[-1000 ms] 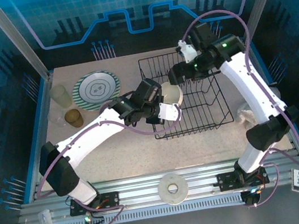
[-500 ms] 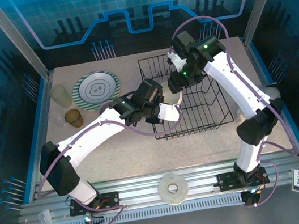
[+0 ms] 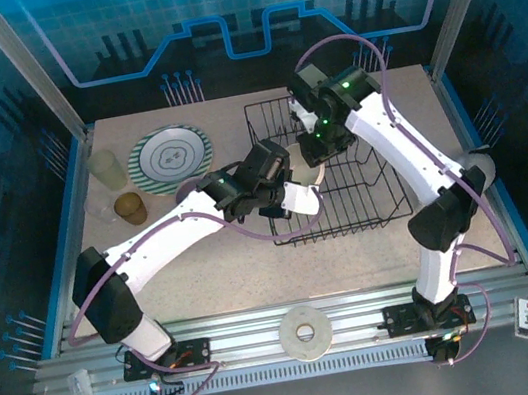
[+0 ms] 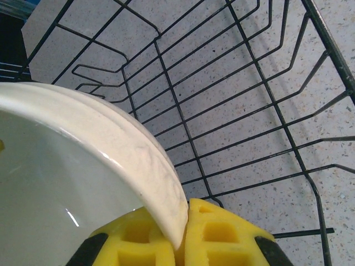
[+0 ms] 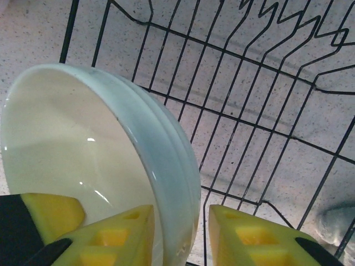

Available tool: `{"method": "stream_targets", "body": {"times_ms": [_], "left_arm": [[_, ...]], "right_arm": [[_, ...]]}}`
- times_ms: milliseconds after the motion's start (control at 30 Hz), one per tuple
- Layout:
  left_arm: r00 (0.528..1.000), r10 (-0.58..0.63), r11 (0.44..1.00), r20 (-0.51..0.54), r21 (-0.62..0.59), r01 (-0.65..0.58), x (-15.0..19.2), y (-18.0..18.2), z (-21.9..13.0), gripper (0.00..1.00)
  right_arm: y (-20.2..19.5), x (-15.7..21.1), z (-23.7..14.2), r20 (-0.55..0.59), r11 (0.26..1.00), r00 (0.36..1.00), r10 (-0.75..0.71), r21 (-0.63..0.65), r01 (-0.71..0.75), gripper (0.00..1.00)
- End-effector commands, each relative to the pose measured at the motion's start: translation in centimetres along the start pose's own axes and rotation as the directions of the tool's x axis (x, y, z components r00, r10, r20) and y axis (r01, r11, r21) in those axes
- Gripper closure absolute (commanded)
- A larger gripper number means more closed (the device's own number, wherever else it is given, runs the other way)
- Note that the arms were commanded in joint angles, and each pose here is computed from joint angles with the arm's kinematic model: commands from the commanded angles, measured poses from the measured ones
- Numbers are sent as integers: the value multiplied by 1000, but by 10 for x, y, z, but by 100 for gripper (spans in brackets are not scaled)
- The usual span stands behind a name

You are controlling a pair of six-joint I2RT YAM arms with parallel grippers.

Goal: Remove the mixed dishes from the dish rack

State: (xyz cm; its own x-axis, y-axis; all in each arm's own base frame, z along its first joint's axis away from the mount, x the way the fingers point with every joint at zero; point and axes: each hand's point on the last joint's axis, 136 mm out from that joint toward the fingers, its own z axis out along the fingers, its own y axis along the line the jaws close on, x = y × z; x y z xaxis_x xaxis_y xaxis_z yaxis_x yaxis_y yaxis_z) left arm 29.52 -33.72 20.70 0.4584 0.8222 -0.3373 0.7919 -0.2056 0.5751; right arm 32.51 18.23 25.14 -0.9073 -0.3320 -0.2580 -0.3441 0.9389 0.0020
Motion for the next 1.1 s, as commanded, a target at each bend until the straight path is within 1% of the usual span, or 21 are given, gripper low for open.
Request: {"method": "stream_targets", "body": {"times_ms": [0,200,267,467,500,533,567,633,667,733,767,833,900,967,1067], "left_arm": [[999,30,997,29,-75,-28,-10,17,-5,100],[999,23,995,22,-94,-21,-10,21,-5,100],[999,24,995,22,-100,-22,-10,22,-4,100],[1000,17,993,16,-116,-15,-11,26,-1,100],[1000,15,993,18,-119,-13,-12,27,0,95],[1000,11,992,24,-124,-8,-13,29,-1,85],[1000,8,992,27,-125,-4,-15,29,0,71],[999,-1,991,40,-136,6,-18,32,0,36],[999,-4,990,46,-143,11,-20,33,1,23],[998,-2,987,57,-161,11,-24,36,1,5],[998,-3,985,67,-174,15,-28,39,1,1],[995,-20,981,100,-190,39,-37,43,-4,1],[986,-55,977,159,-195,86,-50,48,-14,1],[970,-96,970,223,-196,141,-62,52,-26,1],[944,-157,949,292,-219,225,-74,62,-45,1]], "right_arm": [[-6,4,-1,-30,998,999,-13,58,14,73],[-2,4,2,-38,999,999,-17,48,19,91],[0,4,3,-45,999,999,-20,39,22,100],[4,2,1,-31,1000,999,-22,19,23,100],[3,1,1,-29,1000,999,-21,20,21,100],[3,1,1,-25,1000,1000,-19,21,19,100],[2,0,0,-21,1000,1000,-17,23,17,100],[1,-1,-1,-12,1000,1000,-11,26,11,100],[-1,-2,-1,-7,1000,1000,-6,28,6,100],[-4,-3,-1,2,1000,1000,6,28,-6,100],[-6,-4,-1,6,999,1000,13,30,-13,100],[-11,-5,-1,16,999,999,30,29,-30,100],[-17,-7,-1,25,998,999,49,32,-50,100],[-24,-8,-1,36,997,997,73,33,-74,100],[-36,-8,0,49,993,992,113,33,-114,100]]}}
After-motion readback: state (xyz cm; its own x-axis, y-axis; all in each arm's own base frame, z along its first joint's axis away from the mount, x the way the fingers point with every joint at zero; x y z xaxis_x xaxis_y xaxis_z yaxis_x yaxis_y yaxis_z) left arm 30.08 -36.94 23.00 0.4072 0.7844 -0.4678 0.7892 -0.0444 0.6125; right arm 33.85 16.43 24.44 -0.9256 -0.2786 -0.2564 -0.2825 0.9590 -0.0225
